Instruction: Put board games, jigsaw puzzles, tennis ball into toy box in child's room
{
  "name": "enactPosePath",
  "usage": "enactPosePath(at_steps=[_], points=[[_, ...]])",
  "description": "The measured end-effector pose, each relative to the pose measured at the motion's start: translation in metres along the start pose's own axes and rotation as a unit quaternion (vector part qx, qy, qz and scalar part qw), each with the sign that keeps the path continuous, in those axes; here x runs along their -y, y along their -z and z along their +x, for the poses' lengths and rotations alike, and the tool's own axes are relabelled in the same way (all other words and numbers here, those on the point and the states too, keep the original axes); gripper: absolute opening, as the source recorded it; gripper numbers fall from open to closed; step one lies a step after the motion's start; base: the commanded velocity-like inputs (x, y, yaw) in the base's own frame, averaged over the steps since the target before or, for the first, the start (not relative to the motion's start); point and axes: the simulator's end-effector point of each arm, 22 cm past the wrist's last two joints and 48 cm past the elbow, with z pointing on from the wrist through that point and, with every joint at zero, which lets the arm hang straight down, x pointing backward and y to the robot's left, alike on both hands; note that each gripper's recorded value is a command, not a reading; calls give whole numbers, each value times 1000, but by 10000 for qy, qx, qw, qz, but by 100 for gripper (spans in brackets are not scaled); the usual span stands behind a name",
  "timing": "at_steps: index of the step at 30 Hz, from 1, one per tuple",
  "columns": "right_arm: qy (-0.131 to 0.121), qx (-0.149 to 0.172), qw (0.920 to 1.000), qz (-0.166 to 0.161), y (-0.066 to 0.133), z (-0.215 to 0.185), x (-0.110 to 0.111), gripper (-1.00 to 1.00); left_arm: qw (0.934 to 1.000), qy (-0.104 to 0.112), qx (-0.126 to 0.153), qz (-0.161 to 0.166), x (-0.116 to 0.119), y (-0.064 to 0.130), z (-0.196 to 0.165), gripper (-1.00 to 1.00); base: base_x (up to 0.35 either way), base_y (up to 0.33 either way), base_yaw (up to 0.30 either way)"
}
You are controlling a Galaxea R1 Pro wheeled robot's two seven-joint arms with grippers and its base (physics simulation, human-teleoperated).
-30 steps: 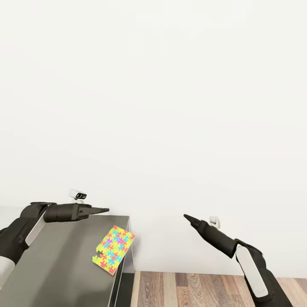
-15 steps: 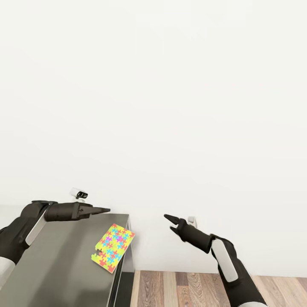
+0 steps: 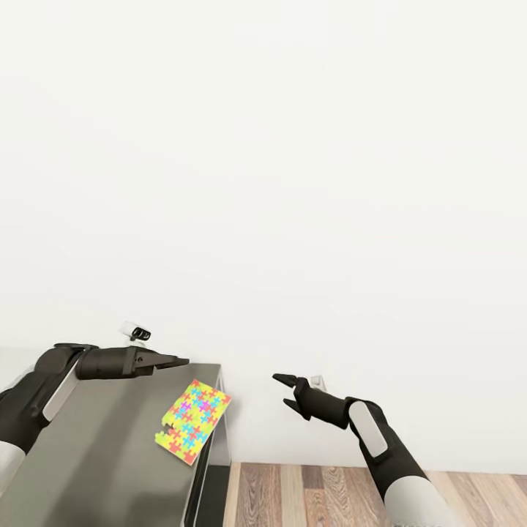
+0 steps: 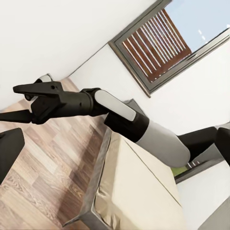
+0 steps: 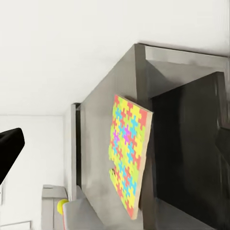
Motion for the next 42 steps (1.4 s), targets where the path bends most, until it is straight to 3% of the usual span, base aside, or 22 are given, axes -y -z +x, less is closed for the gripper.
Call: enactPosePath(at_steps=[14,22,29,42], points=[[39,44,10000,69,-8,-2,23,100,10000,-2,0,-13,-17,0,13,100,0,0,0],[310,181,9990,282,-13,-4,48,100,10000,-4,0,-12,-27,0,21,100,0,0,0],[386,181,9985,333,-16,-2,62,100,10000,-5,1,-6,-36,-1,29,100,0,0,0],[386,167,9987,282,-18,0,67,100,10000,-20,2,-16,-42,0,34,100,0,0,0]])
